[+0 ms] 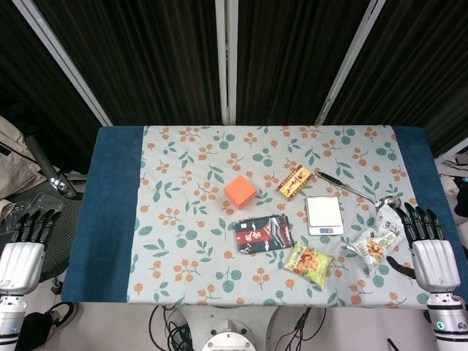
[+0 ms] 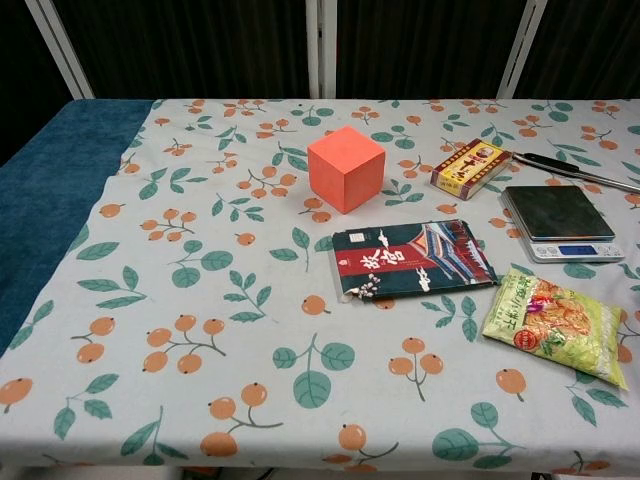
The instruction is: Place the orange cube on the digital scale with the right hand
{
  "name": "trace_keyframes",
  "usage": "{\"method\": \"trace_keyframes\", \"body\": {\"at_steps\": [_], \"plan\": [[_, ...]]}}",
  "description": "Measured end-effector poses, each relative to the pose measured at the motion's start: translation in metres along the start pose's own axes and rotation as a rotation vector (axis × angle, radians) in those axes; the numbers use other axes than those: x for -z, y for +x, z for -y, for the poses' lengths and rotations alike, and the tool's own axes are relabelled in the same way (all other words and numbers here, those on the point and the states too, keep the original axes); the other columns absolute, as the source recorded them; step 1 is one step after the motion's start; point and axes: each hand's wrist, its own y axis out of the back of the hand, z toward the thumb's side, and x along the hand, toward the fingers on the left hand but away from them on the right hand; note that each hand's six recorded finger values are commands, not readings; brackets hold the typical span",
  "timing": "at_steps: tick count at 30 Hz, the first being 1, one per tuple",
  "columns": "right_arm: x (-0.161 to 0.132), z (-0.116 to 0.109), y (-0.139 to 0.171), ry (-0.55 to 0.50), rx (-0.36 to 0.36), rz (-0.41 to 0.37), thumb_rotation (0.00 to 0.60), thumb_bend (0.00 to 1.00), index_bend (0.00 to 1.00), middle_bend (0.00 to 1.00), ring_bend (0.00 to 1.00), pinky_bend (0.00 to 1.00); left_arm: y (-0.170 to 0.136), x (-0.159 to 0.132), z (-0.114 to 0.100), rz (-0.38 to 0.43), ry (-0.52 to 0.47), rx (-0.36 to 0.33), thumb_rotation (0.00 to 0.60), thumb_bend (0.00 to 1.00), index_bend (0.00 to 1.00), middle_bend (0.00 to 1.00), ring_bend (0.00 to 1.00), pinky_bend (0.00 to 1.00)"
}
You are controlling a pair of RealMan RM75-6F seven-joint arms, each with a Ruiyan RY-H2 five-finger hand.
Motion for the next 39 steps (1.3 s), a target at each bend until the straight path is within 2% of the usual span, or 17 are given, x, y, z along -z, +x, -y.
{"method": "trace_keyframes", "body": {"at_steps": [13, 20, 25, 29, 35, 39], "plan": [[-0.004, -0.002, -0.008, -0.006, -0.013, -0.007, 0.6, 0.03, 0.0, 0.0, 0.0, 0.0, 0.0, -0.002, 0.005, 0.012, -0.022, 0.017, 0.6, 0.07, 0.07, 0.05, 0.0, 0.0], [-0.023, -0.003, -0.038, 0.045, -0.043, -0.069, 0.6, 0.03, 0.0, 0.0, 0.0, 0.0, 0.001, 0.003, 0.006, 0.008, -0.019, 0.015, 0.6, 0.07, 0.07, 0.05, 0.0, 0.0], [-0.063, -0.008, -0.079, 0.08, -0.073, -0.167, 0.6, 0.07, 0.0, 0.0, 0.0, 0.0, -0.003, 0.005, 0.006, 0.0, -0.025, 0.011, 0.6, 0.07, 0.07, 0.05, 0.0, 0.0], [-0.104, -0.005, -0.113, 0.102, -0.133, -0.251, 0.6, 0.06, 0.0, 0.0, 0.0, 0.0, -0.006, 0.007, 0.01, -0.012, -0.032, 0.02, 0.6, 0.07, 0.07, 0.05, 0.0, 0.0], [-0.183, 0.002, -0.163, 0.186, -0.186, -0.385, 0.6, 0.03, 0.0, 0.0, 0.0, 0.0, -0.007, 0.009, 0.009, -0.016, -0.031, 0.014, 0.6, 0.07, 0.07, 0.05, 0.0, 0.0], [-0.241, 0.021, -0.184, 0.229, -0.226, -0.459, 0.6, 0.03, 0.0, 0.0, 0.0, 0.0, -0.009, 0.012, 0.01, -0.025, -0.031, 0.018, 0.6, 0.07, 0.07, 0.05, 0.0, 0.0]]}}
